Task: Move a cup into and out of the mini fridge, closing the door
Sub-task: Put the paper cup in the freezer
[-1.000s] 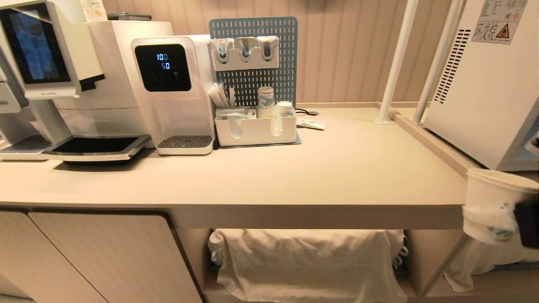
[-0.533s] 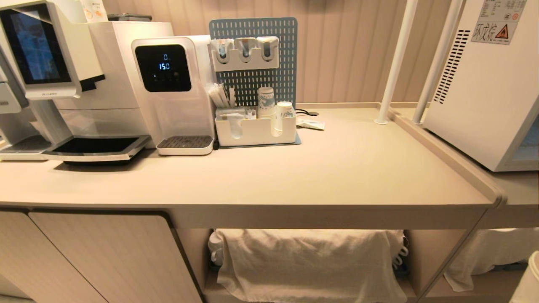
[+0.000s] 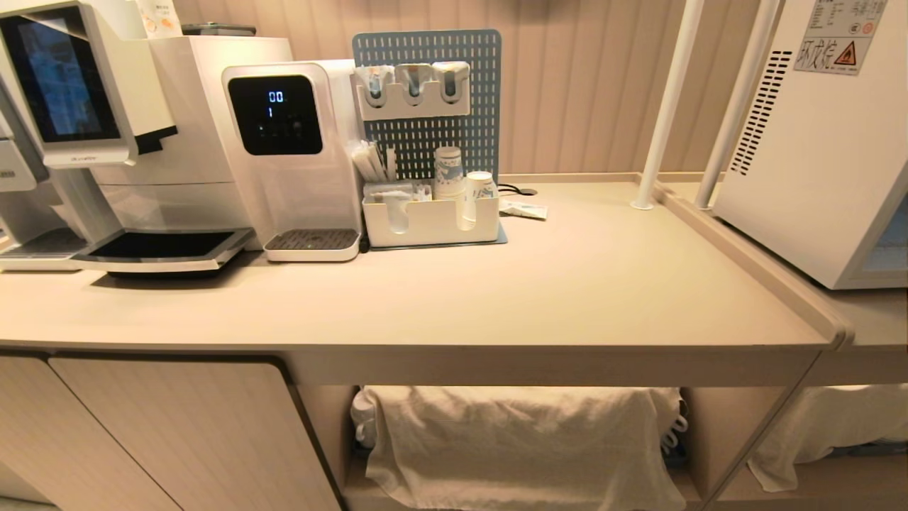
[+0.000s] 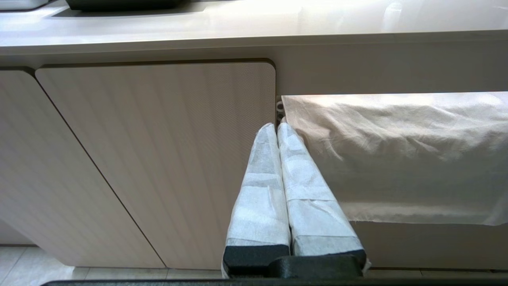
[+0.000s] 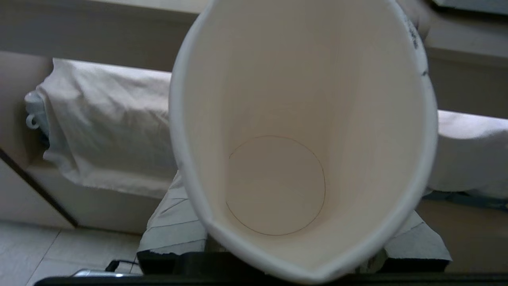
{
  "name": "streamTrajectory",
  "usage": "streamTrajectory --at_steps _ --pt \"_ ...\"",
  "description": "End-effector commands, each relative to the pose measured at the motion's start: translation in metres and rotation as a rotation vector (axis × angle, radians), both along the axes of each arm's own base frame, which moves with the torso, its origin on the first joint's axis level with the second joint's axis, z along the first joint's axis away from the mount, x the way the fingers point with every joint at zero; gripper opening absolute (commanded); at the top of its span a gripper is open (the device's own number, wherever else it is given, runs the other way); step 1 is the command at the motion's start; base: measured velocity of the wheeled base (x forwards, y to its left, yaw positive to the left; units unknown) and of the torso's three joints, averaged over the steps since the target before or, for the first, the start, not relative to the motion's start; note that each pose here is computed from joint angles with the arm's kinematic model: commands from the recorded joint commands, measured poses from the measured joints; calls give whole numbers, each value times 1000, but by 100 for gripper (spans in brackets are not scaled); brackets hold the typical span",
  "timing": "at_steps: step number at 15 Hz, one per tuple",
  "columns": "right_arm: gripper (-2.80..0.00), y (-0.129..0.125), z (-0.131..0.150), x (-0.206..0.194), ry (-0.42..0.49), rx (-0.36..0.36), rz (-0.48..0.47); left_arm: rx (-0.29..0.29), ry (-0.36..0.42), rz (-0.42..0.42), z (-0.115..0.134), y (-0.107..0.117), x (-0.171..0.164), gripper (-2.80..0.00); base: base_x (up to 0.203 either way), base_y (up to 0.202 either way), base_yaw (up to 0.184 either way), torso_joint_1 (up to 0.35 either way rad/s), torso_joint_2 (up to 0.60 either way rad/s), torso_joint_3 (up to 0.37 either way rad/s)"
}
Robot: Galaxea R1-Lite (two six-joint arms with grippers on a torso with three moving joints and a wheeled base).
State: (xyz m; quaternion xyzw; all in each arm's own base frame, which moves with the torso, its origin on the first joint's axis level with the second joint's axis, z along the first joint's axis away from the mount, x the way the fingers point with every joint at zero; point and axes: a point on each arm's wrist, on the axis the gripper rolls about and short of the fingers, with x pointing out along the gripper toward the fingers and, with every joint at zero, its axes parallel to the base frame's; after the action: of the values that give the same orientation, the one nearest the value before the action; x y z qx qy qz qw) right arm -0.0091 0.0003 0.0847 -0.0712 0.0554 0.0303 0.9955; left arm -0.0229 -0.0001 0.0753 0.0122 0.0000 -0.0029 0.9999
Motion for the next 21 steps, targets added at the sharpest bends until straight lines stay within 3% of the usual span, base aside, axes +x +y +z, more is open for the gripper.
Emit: streamTrajectory --at_steps 1,4,14,21 --pt "-280 0 -3 -13 -160 5 -12 2 0 0 0 0 0 -280 0 0 0 0 0 0" --pt "-280 0 -9 -14 -105 56 -26 -3 -2 0 0 0 0 -280 0 0 0 0 0 0" --pt "-280 0 -9 -14 -114 65 -29 -29 3 4 0 0 0 -280 0 0 0 0 0 0" --pt "-280 0 -9 -14 -114 65 -29 8 8 4 0 0 0 -280 2 -46 4 1 0 1"
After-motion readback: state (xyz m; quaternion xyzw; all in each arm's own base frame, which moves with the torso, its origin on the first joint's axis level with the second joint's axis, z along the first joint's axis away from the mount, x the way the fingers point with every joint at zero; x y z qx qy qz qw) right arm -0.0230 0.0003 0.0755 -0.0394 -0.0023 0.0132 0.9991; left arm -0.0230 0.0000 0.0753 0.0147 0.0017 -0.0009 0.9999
